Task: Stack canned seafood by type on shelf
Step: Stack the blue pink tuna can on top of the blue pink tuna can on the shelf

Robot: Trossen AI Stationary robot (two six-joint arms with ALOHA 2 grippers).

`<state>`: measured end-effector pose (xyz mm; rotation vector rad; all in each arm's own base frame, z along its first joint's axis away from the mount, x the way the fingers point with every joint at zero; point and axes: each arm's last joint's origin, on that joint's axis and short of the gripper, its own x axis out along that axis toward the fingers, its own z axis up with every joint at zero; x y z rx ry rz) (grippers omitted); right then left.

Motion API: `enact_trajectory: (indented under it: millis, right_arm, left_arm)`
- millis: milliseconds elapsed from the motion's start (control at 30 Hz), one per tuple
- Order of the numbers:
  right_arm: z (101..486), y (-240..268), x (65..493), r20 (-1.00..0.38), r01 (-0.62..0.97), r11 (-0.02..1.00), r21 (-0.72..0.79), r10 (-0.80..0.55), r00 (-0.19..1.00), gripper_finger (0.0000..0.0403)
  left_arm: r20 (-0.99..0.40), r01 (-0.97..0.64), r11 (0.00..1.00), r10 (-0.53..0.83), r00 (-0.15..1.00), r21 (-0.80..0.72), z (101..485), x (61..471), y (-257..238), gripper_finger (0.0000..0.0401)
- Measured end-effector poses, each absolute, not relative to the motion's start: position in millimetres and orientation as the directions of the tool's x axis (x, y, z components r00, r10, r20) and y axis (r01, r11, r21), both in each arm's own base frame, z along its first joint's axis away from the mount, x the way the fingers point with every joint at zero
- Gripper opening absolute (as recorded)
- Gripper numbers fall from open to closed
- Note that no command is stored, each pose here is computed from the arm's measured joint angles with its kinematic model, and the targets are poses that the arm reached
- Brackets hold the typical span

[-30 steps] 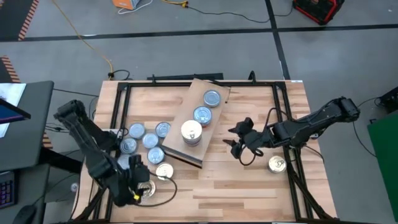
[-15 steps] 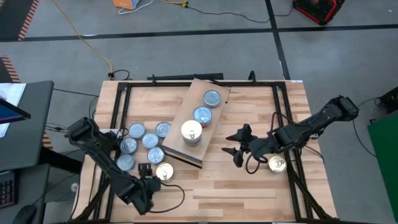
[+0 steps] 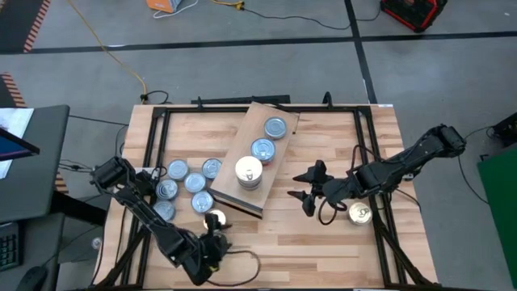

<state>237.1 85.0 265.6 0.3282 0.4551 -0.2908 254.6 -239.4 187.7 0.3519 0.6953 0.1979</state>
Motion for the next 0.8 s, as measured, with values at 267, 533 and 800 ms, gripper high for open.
enact_trajectory:
  millis: [267, 533, 800]
  right_arm:
    - [265.0, 86.8, 236.0, -0.477, 0.331, 0.917, 0.223, -0.193, 0.857, 0.0285]
    - [264.9, 87.4, 235.7, -0.478, 0.329, 0.918, 0.223, -0.191, 0.857, 0.0285]
    - [264.9, 87.6, 235.7, -0.478, 0.327, 0.919, 0.221, -0.190, 0.858, 0.0285]
  left_arm:
    - [-0.581, 0.059, 0.967, 0.098, 0.808, 0.246, 230.9, 248.1, -243.5, 0.0290]
    - [-0.890, 0.054, 0.998, 0.010, 0.456, 0.038, 210.2, 229.1, -226.7, 0.0290]
    - [-0.905, 0.216, 0.950, 0.120, 0.408, 0.224, 183.0, 229.7, -232.1, 0.0290]
